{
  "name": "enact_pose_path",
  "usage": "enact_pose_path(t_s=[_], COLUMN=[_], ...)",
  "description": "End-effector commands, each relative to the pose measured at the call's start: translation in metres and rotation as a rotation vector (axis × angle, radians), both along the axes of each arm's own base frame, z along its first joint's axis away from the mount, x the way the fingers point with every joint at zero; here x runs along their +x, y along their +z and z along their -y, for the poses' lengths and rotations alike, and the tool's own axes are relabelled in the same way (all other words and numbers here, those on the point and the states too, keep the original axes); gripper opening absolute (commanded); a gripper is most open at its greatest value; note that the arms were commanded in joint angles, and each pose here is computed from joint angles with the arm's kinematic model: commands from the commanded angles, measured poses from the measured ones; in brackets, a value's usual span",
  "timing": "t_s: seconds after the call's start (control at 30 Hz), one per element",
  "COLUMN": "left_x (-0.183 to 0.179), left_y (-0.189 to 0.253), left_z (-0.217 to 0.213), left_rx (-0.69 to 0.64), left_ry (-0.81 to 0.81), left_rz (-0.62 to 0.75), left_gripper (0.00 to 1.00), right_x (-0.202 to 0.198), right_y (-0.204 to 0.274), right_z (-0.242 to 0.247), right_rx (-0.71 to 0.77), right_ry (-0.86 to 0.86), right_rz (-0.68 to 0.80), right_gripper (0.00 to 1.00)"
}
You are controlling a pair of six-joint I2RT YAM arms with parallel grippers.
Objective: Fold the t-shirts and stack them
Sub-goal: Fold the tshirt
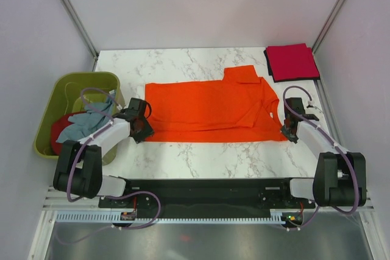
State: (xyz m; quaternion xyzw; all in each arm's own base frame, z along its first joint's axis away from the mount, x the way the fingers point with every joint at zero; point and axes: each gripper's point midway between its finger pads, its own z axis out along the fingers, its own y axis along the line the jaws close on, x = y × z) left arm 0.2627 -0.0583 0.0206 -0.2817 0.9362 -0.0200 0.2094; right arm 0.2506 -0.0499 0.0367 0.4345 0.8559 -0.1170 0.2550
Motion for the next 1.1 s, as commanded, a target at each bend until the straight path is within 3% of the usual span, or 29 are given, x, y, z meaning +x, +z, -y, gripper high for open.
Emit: enact_pose_path(t_s=[0.0, 0.1, 0.17, 0.3, 0.4, 0.6, 0.8, 1.07], left_x=[-0.01, -0.001, 0.005, 0.02, 0.028, 0.037, 0.045, 0.05], left_y=[0.015, 0.043, 0.058, 0.077, 0.076, 0.058, 0.041, 0.033], left_z=[-0.001, 0.003, 0.008, 0.026, 0.041, 0.046, 0.041, 0.028], left_rx=[0.0, -0.015, -0.037, -0.109, -0.169, -0.182, -0.138, -0.065], left_ry=[-0.04, -0.083, -0.108, -0.172, -0.217, -0.216, -0.207, -0.178], left_rz=[0.009, 0.099, 0.146, 0.217, 0.202, 0.14, 0.091, 0.075], left_gripper=[0.48, 0.55, 0.57, 0.6, 0.59, 0.6, 0.59, 0.54], right_x=[-0.008, -0.008, -0.006, 0.011, 0.029, 0.061, 0.104, 0.125], right_y=[0.013, 0.029, 0.041, 0.062, 0.062, 0.058, 0.05, 0.031], right_z=[0.011, 0.013, 0.013, -0.002, -0.029, -0.084, -0.102, -0.109], right_rx=[-0.05, -0.065, -0.066, 0.012, 0.151, 0.263, 0.221, 0.217], right_ry=[-0.016, -0.016, -0.014, 0.022, 0.083, 0.199, 0.333, 0.419], right_rz=[0.002, 0.02, 0.05, 0.135, 0.203, 0.252, 0.244, 0.204], right_gripper=[0.16, 0.31, 0.35, 0.38, 0.39, 0.44, 0.46, 0.47])
